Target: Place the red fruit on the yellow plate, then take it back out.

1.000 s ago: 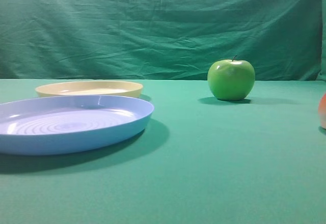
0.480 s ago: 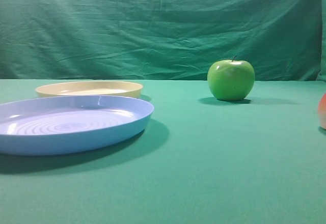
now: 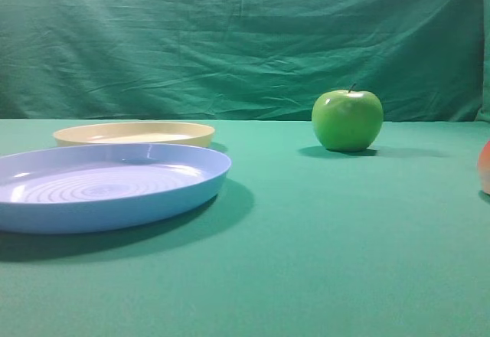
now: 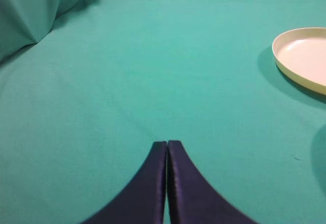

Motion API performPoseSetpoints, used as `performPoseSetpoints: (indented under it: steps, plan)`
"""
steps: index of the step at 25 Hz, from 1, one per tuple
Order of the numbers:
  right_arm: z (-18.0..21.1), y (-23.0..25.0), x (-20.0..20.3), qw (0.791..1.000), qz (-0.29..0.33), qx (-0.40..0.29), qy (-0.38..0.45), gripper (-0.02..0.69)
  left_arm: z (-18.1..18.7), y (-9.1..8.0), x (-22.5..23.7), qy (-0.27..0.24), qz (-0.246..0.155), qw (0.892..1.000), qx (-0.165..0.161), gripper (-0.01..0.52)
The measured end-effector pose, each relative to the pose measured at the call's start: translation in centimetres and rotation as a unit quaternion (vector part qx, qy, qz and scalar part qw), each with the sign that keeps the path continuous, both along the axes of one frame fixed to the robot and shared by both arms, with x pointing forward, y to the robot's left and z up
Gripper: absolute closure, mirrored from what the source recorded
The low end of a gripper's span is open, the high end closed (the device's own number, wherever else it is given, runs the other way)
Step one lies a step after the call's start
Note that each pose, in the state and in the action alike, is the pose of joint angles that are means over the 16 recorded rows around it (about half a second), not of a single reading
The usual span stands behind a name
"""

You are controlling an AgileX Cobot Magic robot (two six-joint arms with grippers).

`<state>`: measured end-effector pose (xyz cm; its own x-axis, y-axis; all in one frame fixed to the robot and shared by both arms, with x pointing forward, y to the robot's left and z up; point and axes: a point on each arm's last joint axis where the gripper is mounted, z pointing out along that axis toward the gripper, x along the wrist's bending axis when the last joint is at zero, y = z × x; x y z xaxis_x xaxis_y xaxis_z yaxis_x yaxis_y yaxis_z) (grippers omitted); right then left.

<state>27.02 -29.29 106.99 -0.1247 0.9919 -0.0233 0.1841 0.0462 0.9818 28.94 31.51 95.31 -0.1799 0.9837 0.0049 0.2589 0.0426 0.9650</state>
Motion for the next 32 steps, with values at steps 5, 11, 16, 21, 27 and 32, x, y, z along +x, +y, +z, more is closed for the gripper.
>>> performPoseSetpoints:
  steps: [5, 11, 16, 21, 27, 32]
  plan:
    - [-4.8, -0.1, 1.0, 1.0, -0.023, 0.0, 0.014, 0.665, 0.0, 0.0, 0.0, 0.0, 0.0, 1.0, 0.0, 0.514]
    - [-9.3, -0.1, 1.7, 0.999, -0.027, -0.001, 0.043, 0.665, 0.0, 0.0, 0.0, 0.0, 0.0, 1.0, 0.0, 0.514]
    - [-11.5, -0.2, 1.9, 0.998, -0.028, -0.001, 0.06, 0.665, 0.0, 0.0, 0.0, 0.0, 0.0, 1.0, 0.0, 0.514]
    - [-12.3, -0.2, 2.0, 0.997, -0.027, -0.009, 0.067, 0.665, 0.0, 0.0, 0.0, 0.0, 0.0, 1.0, 0.0, 0.514]
    - [-12.4, -0.2, 2.0, 0.997, -0.023, -0.023, 0.065, 0.665, 0.0, 0.0, 0.0, 0.0, 0.0, 1.0, 0.0, 0.514]
    - [-12.4, -0.2, 2.0, 0.997, -0.02, -0.034, 0.064, 0.665, 0.0, 0.0, 0.0, 0.0, 0.0, 1.0, -0.001, 0.514]
